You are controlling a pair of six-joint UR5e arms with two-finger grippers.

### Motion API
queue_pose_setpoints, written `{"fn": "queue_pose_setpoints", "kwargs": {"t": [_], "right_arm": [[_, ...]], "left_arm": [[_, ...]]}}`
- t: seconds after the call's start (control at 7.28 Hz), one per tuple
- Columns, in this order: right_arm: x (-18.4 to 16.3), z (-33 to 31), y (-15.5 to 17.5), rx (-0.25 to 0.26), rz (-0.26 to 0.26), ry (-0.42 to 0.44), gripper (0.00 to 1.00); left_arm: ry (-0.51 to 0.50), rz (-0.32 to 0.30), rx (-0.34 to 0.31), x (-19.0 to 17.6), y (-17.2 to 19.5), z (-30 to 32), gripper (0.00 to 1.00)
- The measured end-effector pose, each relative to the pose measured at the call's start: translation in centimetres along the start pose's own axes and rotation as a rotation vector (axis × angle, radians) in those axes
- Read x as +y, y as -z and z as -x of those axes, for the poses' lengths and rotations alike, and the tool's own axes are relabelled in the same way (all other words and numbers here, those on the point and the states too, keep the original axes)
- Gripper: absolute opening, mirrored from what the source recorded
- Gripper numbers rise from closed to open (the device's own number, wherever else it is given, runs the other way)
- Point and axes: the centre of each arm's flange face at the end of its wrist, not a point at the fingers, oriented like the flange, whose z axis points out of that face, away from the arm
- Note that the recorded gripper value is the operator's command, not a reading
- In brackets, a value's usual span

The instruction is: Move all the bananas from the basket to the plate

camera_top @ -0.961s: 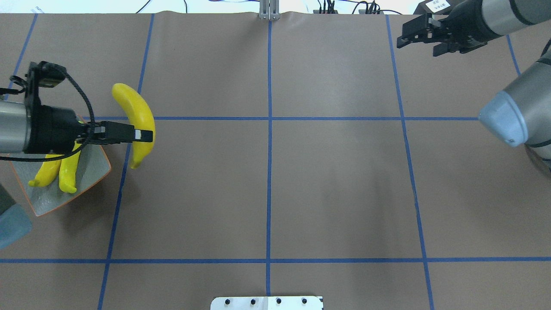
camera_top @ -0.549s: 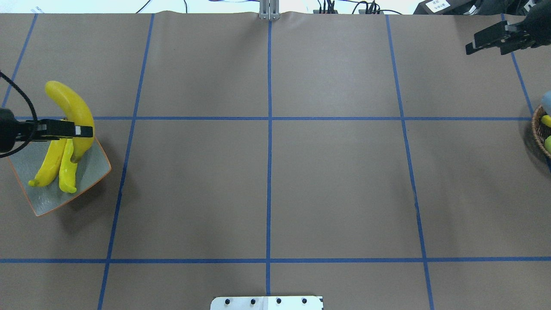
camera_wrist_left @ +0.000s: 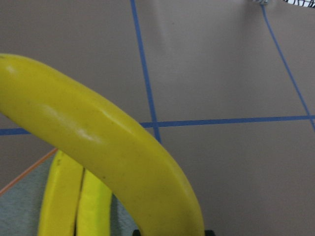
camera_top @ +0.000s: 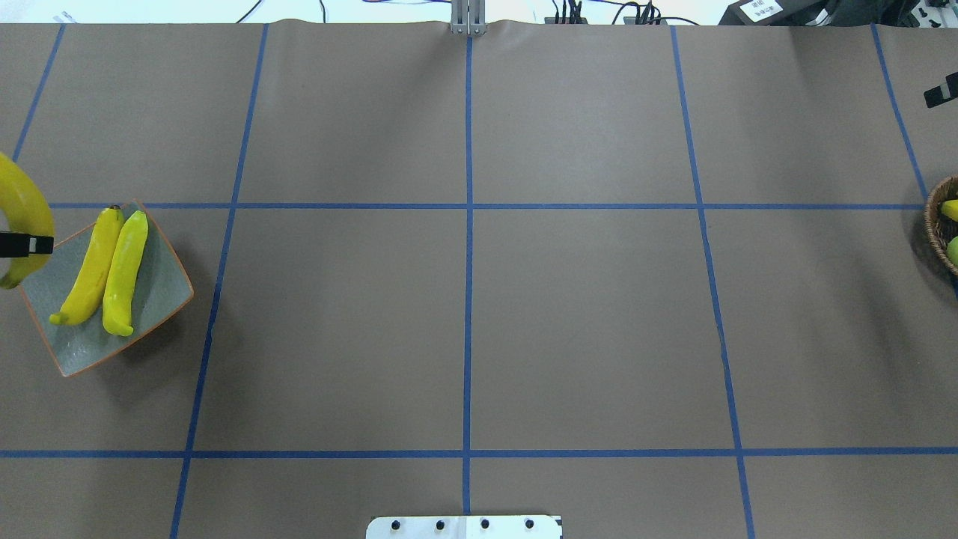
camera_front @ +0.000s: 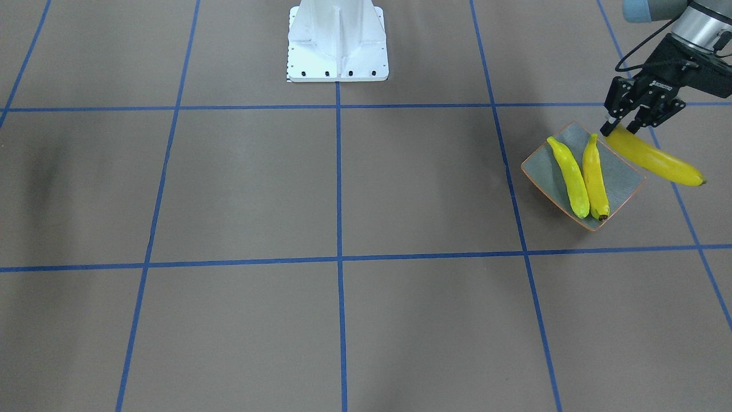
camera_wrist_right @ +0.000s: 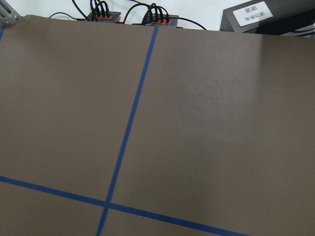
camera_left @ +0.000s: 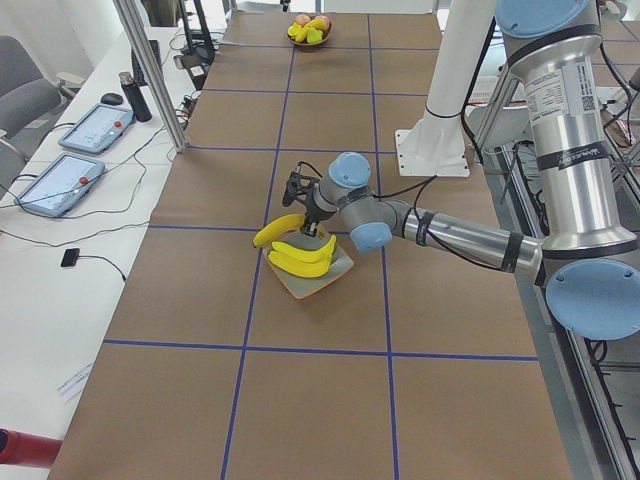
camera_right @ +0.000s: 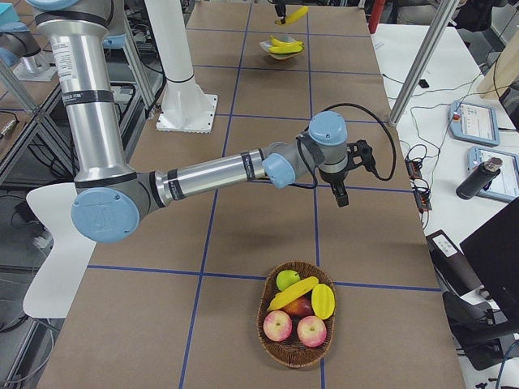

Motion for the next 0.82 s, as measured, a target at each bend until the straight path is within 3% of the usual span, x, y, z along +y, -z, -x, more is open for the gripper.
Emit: {"fn": "queue_pose_setpoints", "kwargs": {"t": [0.27,0.82], "right_arm": [[1.0,-3.1,0.3,0.012,0.008,0.050,1.00],[2.1,-5.7,0.8,0.014,0.013,0.076,1.00]], "left_arm": [[-0.099,0.067,-0.118,0.1,-2.4,3.3,0.00],[-0.138,0.145,-0.179,-0.1,-5.7,5.3,0.00]]}}
